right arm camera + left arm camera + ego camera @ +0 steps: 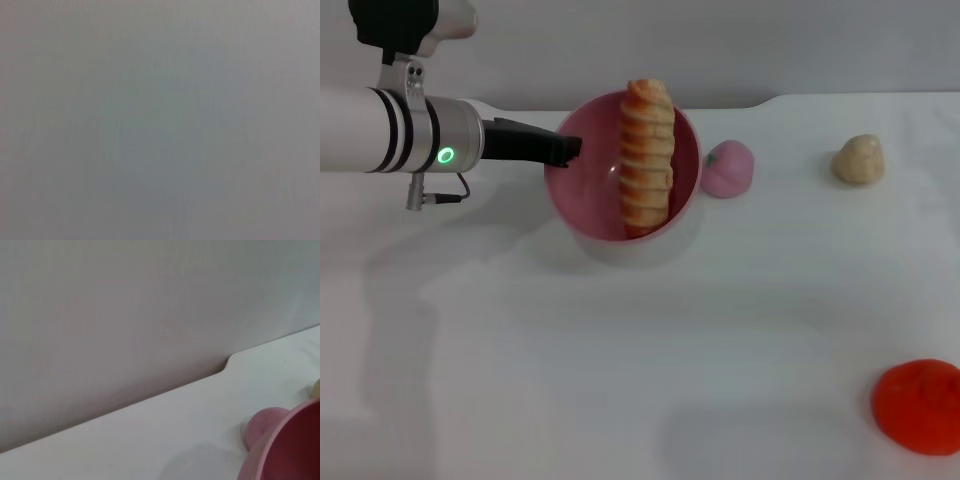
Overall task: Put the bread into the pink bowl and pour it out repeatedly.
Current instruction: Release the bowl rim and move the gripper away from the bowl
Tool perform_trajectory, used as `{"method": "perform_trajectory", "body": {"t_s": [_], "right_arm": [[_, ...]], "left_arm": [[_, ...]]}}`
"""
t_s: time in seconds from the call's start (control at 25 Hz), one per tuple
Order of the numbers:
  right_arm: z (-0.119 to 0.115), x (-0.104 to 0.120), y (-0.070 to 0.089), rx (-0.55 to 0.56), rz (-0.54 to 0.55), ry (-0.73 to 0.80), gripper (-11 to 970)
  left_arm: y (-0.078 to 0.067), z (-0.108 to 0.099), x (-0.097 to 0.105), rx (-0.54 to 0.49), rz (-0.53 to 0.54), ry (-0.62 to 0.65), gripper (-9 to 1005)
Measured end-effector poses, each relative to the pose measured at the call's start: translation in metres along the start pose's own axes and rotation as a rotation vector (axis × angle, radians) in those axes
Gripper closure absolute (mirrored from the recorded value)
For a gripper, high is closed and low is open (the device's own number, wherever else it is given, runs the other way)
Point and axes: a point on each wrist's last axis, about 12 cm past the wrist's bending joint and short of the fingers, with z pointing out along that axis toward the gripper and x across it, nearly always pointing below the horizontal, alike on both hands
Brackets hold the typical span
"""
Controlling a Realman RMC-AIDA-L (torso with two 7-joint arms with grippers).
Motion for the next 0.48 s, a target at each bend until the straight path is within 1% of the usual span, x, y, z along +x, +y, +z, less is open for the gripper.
{"method": "perform_trajectory", "body": {"t_s": [0.28,0.48], "right_arm": [[-0.0056,-0.0019,-0.0014,-0.001,-0.028,-0.033,530],[-0.0042,-0.0037,-0.0048,0.012,-0.045,-0.047,530]], "left_arm": [[-0.0039,0.0027,-0.0036,0.005,0.004,-0.008,945],[-0.0032,0.0025,-0.0032,0.003,-0.002,-0.013,945]]}}
